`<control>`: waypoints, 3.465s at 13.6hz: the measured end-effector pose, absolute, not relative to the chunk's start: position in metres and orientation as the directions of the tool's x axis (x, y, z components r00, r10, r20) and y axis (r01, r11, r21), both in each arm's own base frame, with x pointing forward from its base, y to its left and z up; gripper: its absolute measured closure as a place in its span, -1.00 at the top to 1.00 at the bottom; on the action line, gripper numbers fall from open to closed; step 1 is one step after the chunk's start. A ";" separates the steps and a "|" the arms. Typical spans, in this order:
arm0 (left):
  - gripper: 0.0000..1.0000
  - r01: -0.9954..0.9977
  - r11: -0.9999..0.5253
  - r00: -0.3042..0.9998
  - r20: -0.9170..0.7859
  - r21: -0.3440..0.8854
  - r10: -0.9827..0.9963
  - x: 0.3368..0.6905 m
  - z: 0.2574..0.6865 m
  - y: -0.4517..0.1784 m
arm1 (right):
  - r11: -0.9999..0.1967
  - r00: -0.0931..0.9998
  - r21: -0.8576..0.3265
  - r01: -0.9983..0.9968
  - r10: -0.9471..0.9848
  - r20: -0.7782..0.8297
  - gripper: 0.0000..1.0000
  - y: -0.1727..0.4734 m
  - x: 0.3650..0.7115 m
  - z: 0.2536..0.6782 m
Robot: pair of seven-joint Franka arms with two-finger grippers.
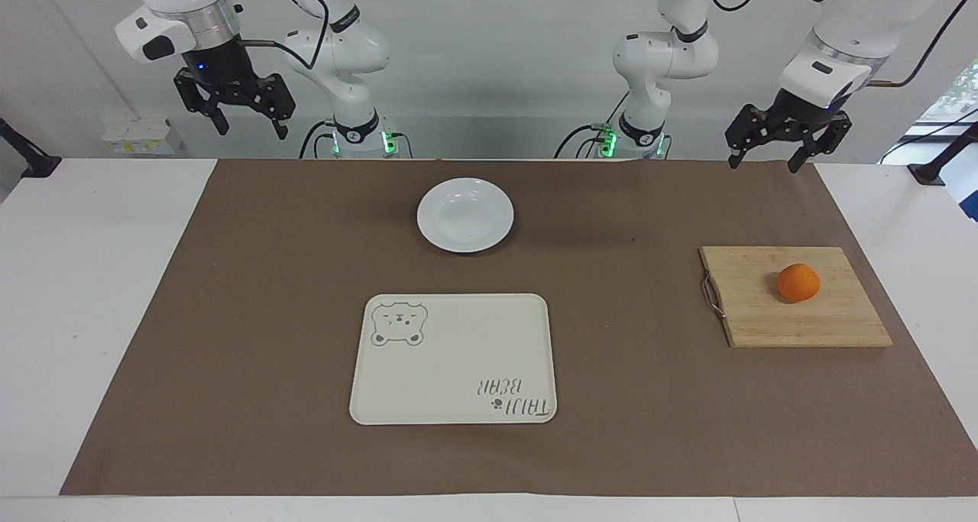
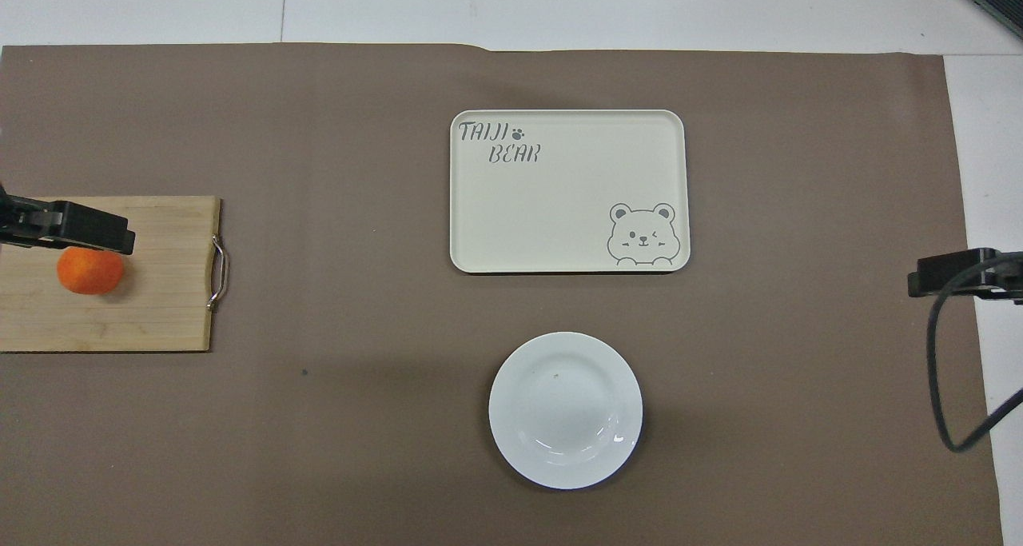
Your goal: Place orange and plate with both arms
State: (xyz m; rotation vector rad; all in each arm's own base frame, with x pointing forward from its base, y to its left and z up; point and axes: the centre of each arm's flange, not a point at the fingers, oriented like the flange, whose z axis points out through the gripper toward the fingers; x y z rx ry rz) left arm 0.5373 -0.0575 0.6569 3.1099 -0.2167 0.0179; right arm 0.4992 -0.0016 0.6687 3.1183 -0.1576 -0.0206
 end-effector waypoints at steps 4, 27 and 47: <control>1.00 -0.152 -0.988 0.988 0.017 0.022 -0.151 0.536 0.648 -0.044 | -0.994 0.994 0.020 -0.103 -0.104 -0.015 1.00 -0.003 0.499 0.667; 1.00 -0.184 -0.983 0.981 0.060 -0.002 -0.183 0.575 0.435 0.132 | -0.972 0.996 -0.231 -0.049 -0.030 -0.084 1.00 0.037 0.515 0.569; 0.54 -0.188 -0.982 0.980 0.065 0.007 -0.187 0.592 0.356 0.132 | -0.683 0.986 -0.714 -0.157 -0.061 -0.158 1.00 0.070 0.386 0.283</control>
